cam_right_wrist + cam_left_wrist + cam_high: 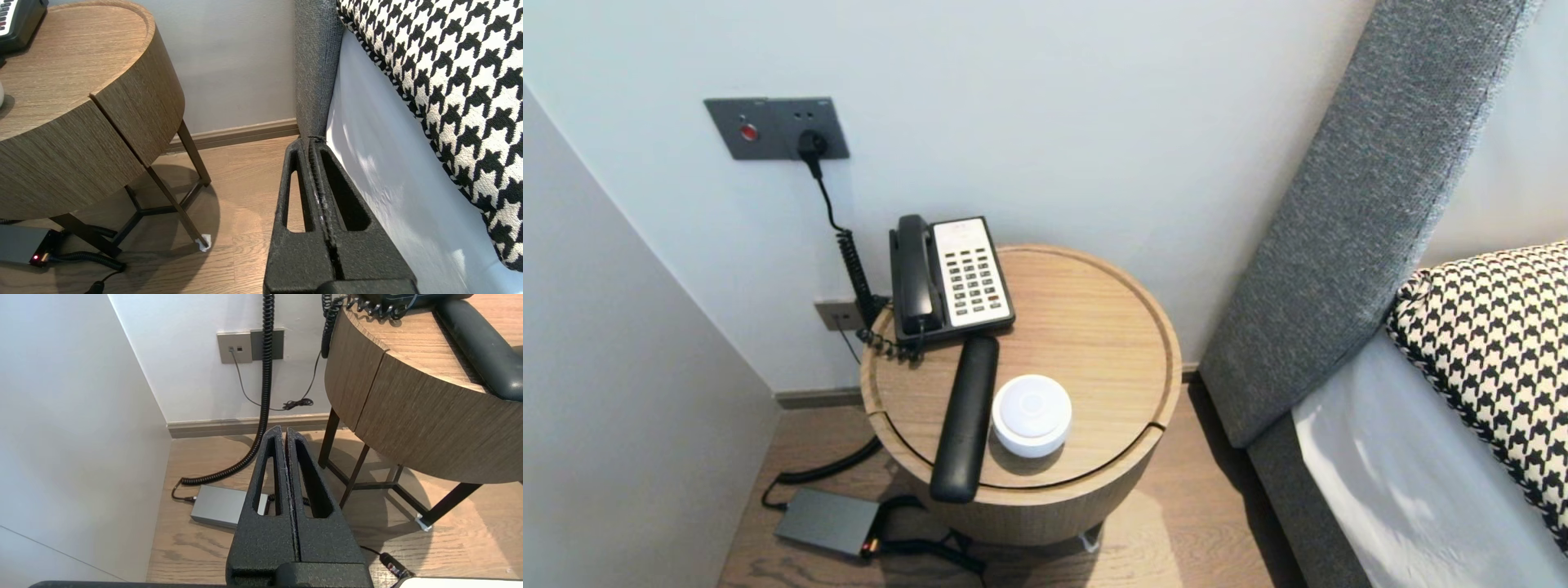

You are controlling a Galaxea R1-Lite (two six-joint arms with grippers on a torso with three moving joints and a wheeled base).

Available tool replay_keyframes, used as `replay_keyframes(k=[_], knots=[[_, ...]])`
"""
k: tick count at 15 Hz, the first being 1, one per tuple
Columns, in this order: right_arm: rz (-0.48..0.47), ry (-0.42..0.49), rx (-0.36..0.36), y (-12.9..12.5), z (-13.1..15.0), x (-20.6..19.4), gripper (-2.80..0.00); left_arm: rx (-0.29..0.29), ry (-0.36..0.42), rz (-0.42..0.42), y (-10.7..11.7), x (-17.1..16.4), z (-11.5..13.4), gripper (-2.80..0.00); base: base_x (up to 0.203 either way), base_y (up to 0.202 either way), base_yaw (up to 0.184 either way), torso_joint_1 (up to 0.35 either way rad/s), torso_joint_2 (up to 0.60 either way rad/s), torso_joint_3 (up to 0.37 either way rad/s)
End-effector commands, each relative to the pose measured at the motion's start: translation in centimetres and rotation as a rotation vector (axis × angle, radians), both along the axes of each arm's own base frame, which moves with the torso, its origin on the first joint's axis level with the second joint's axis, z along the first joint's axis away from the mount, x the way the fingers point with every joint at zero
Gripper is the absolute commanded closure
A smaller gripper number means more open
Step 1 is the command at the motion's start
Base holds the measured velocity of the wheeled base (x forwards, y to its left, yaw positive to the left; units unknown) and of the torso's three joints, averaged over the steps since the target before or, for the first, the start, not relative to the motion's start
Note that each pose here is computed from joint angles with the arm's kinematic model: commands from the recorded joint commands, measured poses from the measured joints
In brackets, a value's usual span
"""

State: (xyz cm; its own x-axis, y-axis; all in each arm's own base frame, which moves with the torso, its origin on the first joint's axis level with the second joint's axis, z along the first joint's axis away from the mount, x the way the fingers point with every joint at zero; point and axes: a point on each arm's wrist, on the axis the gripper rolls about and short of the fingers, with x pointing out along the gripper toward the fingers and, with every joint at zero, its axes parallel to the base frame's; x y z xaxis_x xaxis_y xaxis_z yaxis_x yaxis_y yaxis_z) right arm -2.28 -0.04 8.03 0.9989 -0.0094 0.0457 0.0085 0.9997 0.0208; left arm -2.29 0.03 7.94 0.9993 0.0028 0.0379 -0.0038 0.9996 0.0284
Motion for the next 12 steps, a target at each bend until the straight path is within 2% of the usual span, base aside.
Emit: replay_keyframes(k=[1, 12], knots=[[0.000, 0.025, 0.001, 0.00, -0.67, 0.20, 0.00, 0.000, 0.012, 0.000, 0.00, 0.10, -0.34, 0.00, 0.000, 0.000, 0.000, 0.000, 0.00, 0.000], [0.000, 0.024, 0.000, 0.00, -0.68, 0.19, 0.00, 0.000, 0.012, 0.000, 0.00, 0.10, -0.34, 0.00, 0.000, 0.000, 0.000, 0.000, 0.00, 0.000]])
